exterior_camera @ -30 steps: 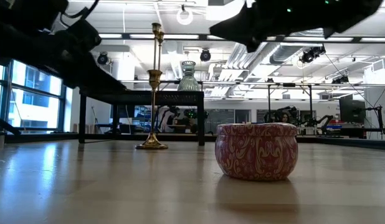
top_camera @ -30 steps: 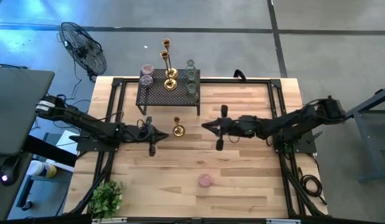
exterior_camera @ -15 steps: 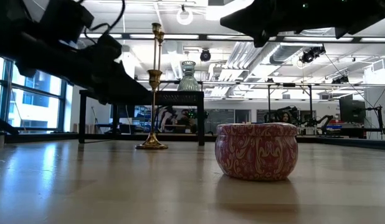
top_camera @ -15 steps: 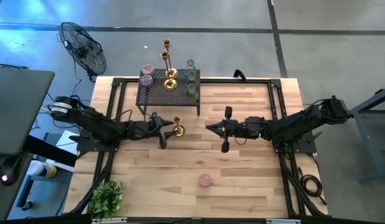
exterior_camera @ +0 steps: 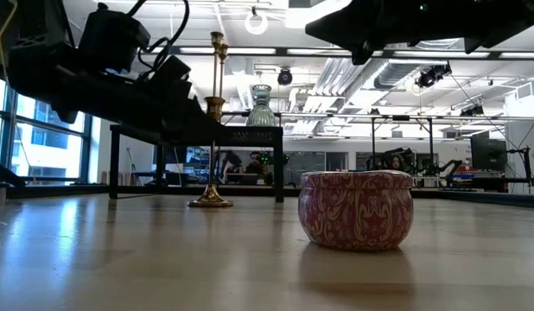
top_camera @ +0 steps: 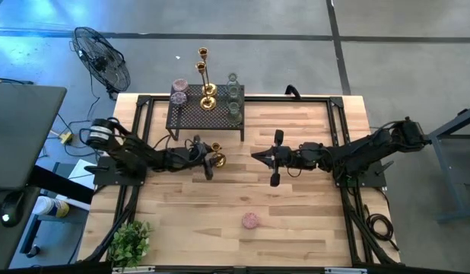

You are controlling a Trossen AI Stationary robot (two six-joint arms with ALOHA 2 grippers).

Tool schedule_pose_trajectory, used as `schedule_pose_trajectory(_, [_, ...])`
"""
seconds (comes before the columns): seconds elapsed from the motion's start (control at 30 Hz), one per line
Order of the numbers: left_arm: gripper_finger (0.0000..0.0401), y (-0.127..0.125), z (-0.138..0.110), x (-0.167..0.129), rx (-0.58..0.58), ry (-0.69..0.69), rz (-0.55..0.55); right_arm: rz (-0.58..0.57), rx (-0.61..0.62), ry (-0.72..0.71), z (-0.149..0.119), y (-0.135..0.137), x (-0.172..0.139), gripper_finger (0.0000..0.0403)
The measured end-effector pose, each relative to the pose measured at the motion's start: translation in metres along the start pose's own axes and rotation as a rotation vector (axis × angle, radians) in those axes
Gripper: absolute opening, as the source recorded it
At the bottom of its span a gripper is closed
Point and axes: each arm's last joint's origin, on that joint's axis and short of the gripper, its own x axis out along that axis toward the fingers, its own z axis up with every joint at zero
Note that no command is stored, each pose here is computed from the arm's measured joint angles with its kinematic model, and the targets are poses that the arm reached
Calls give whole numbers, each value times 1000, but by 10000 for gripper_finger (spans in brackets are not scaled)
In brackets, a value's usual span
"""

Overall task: Pick & Place candle stick holders
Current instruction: Put the gold candle holder on the shelf aligned with the other gold candle holders

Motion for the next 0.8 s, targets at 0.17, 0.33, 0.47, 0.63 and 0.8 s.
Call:
schedule_pose_trajectory(0.17, [98, -1, -1, 3, 3, -9, 0, 0, -2, 2, 0, 0, 0, 2])
schedule_pose_trajectory(0.33, [16, -1, 1, 2, -6, -19, -5, 0, -3, 3, 0, 0, 0, 2])
schedule_pose_trajectory(0.47, [17, -1, 15, -3, -54, -60, -10, 0, -3, 3, 0, 0, 0, 1])
schedule_pose_trajectory(0.63, [8, 3, 50, -20, -75, -137, 20, 1, -3, 5, -1, 0, 0, 2])
schedule_pose_trajectory(0.8, [13, 10, 99, -38, -16, -176, 146, 1, -3, 6, -1, 0, 0, 2])
